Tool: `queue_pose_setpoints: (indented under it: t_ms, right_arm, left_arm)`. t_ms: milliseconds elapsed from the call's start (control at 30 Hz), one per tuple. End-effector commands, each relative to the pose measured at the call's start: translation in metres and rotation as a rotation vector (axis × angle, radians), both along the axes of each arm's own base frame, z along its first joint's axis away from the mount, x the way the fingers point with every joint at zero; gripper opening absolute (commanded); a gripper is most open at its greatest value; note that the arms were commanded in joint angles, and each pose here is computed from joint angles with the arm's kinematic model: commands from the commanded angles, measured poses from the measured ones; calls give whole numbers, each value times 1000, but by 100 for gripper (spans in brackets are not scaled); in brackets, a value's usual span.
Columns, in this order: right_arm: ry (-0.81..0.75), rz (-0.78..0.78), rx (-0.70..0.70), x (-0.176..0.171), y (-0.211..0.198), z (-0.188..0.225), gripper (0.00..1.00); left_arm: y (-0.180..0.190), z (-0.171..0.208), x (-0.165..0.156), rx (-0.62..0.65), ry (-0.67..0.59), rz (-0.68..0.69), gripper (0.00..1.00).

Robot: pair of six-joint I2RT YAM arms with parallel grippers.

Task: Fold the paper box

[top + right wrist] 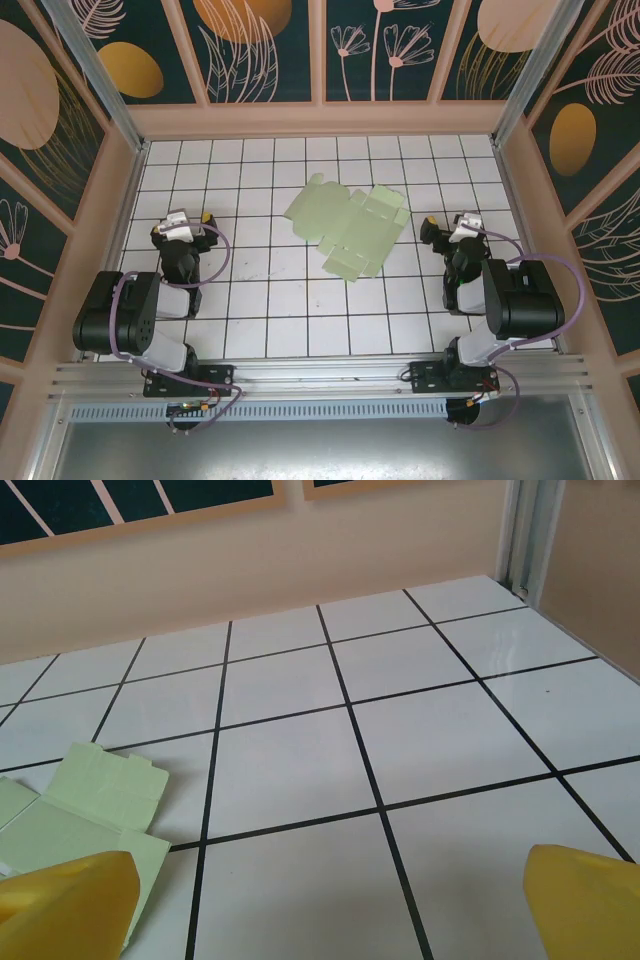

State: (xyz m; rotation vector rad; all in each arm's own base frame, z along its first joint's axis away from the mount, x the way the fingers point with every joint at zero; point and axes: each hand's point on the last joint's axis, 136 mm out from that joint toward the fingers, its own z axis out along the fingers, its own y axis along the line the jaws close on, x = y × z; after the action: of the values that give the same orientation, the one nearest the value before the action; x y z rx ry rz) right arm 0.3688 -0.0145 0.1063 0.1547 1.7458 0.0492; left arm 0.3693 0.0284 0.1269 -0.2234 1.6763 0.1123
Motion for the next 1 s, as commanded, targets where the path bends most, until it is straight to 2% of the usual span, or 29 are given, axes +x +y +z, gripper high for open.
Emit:
queue_pose_setpoints:
  t_ms: [0, 700, 967]
  right_arm:
    - [-70, 7, -12, 6, 1, 19, 99]
    - [-66, 66, -15, 8, 9, 19, 99]
    - [-131, 78, -27, -8, 12, 34, 99]
  left_arm:
    - [-1, 10, 4, 1, -34, -10, 99]
    - [-1, 10, 4, 0, -33, -13, 99]
    - [-2, 24, 4, 8, -32, -16, 99]
